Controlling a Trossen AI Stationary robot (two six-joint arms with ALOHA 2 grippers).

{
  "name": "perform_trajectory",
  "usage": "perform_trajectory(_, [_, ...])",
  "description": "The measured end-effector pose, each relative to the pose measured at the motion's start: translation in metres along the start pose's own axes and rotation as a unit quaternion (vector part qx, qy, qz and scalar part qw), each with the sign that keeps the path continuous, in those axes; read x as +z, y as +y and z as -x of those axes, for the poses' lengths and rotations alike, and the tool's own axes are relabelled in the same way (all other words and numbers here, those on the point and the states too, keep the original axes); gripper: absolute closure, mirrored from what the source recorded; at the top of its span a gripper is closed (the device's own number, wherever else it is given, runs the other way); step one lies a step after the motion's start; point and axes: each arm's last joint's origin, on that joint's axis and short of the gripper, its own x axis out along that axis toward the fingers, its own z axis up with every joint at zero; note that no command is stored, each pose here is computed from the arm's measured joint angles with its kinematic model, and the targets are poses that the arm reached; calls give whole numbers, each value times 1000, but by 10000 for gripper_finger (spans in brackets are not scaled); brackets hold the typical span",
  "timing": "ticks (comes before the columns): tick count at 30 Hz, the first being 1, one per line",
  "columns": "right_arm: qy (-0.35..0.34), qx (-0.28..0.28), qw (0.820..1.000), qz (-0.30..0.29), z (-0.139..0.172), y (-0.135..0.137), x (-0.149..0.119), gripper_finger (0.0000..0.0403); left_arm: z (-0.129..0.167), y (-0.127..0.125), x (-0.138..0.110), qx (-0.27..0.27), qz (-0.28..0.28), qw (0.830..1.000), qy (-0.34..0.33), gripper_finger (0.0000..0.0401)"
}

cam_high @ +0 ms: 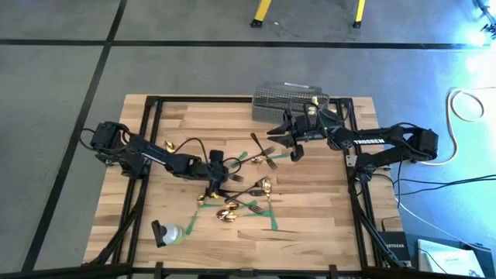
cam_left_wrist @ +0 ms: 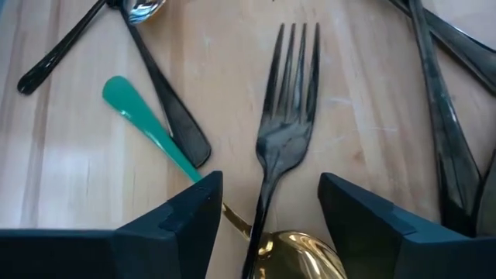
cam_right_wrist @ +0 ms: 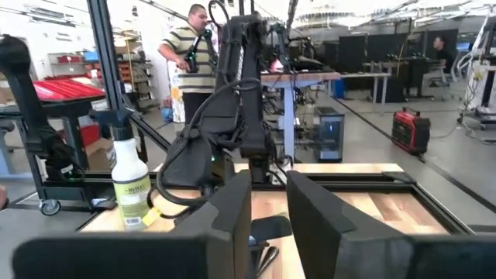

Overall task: Sort silverware
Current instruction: Put the black fork into the gray organizer

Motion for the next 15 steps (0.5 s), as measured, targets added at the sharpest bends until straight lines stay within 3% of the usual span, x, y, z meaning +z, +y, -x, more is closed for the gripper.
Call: perform_trajectory(15, [0,0,1000,0,0,0,0,336,-5,16,-4,-29,7,1000,2,299])
